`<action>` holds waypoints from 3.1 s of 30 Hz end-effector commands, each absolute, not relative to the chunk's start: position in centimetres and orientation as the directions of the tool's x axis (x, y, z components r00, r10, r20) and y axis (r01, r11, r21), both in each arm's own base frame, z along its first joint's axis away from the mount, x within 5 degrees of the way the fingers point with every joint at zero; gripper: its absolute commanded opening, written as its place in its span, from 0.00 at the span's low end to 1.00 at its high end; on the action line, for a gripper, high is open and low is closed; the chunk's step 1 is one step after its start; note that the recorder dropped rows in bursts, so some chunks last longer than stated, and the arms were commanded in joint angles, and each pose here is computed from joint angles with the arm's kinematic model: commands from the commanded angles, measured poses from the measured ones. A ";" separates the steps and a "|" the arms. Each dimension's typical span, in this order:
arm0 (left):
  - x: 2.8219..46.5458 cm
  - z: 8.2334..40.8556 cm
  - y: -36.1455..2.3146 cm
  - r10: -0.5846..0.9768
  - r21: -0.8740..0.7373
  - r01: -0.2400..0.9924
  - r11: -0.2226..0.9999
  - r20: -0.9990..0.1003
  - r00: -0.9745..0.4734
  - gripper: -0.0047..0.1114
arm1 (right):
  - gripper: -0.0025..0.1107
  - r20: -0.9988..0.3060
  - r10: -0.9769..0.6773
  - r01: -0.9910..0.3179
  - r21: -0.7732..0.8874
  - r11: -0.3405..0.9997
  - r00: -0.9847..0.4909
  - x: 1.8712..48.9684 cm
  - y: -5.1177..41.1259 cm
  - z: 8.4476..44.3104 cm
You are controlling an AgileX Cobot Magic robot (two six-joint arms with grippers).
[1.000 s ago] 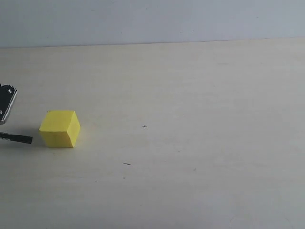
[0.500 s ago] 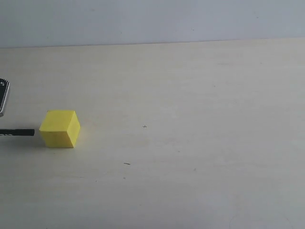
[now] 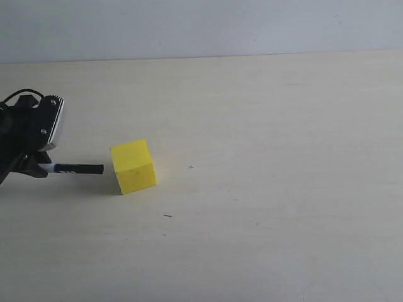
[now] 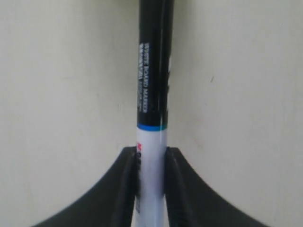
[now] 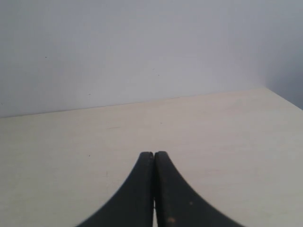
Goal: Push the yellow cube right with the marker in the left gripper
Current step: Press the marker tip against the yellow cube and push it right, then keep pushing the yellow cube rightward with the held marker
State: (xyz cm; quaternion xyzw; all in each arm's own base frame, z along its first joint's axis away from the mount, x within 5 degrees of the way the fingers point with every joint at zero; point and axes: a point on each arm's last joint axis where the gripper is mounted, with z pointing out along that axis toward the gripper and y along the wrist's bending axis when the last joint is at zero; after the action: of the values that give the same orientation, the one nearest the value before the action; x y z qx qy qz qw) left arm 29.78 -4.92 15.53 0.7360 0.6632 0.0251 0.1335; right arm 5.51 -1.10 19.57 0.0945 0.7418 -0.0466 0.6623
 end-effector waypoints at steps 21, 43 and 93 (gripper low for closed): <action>29.8 15.3 -3.3 0.966 0.183 0.949 0.255 -0.084 -0.244 0.04 | 0.02 -0.992 0.076 0.210 0.055 0.976 -0.097 5.5 -1.1 19.5; 29.4 15.4 -8.2 0.987 0.236 0.960 0.147 -0.094 -0.128 0.04 | 0.02 -0.992 0.076 0.210 0.055 0.976 -0.097 5.5 -1.1 19.5; 29.5 15.1 -16.8 0.999 0.331 0.943 0.038 -0.006 -0.039 0.04 | 0.02 -0.992 0.074 0.209 0.053 0.976 -0.098 5.5 -1.1 19.5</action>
State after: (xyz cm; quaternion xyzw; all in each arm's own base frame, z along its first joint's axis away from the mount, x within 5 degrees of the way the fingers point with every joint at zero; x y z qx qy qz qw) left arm 29.30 -14.39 15.35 0.6819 0.7151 0.1297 0.0825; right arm 5.51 -1.10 19.57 0.0945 0.7418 -0.0466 0.6623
